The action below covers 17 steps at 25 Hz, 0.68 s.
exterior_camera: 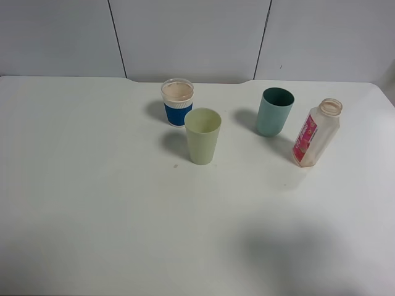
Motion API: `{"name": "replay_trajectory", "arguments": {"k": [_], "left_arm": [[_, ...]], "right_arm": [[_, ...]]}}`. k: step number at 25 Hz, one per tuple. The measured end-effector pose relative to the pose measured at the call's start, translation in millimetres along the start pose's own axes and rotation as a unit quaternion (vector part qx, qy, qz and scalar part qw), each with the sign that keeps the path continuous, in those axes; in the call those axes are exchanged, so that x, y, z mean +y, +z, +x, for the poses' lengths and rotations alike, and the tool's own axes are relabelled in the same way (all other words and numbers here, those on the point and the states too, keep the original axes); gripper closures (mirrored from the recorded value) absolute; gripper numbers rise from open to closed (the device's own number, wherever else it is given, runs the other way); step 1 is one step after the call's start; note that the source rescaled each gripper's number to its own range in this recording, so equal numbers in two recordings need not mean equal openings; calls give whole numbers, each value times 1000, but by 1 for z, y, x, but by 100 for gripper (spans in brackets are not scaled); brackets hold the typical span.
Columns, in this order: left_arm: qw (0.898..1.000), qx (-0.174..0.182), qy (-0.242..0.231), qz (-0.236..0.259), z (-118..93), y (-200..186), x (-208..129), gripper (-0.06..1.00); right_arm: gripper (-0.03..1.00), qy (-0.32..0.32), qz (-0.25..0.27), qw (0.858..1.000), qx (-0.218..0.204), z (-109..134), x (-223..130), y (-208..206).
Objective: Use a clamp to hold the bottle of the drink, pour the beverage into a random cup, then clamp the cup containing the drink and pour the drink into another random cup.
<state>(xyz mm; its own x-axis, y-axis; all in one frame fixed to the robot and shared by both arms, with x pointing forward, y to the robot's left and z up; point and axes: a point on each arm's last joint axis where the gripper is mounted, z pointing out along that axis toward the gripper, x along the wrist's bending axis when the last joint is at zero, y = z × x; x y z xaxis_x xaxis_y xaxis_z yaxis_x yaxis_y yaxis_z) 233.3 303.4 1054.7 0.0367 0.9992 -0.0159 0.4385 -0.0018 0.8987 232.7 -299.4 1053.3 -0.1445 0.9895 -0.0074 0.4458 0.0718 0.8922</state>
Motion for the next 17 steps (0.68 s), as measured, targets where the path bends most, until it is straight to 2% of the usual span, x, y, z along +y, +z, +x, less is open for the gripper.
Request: {"name": "replay_trajectory", "arguments": {"k": [17], "left_arm": [[1000, -1, 0, 0, 0, 0, 0, 6]], "right_arm": [[-3, 0, 0, 1000, 0, 0, 0, 0]]}}
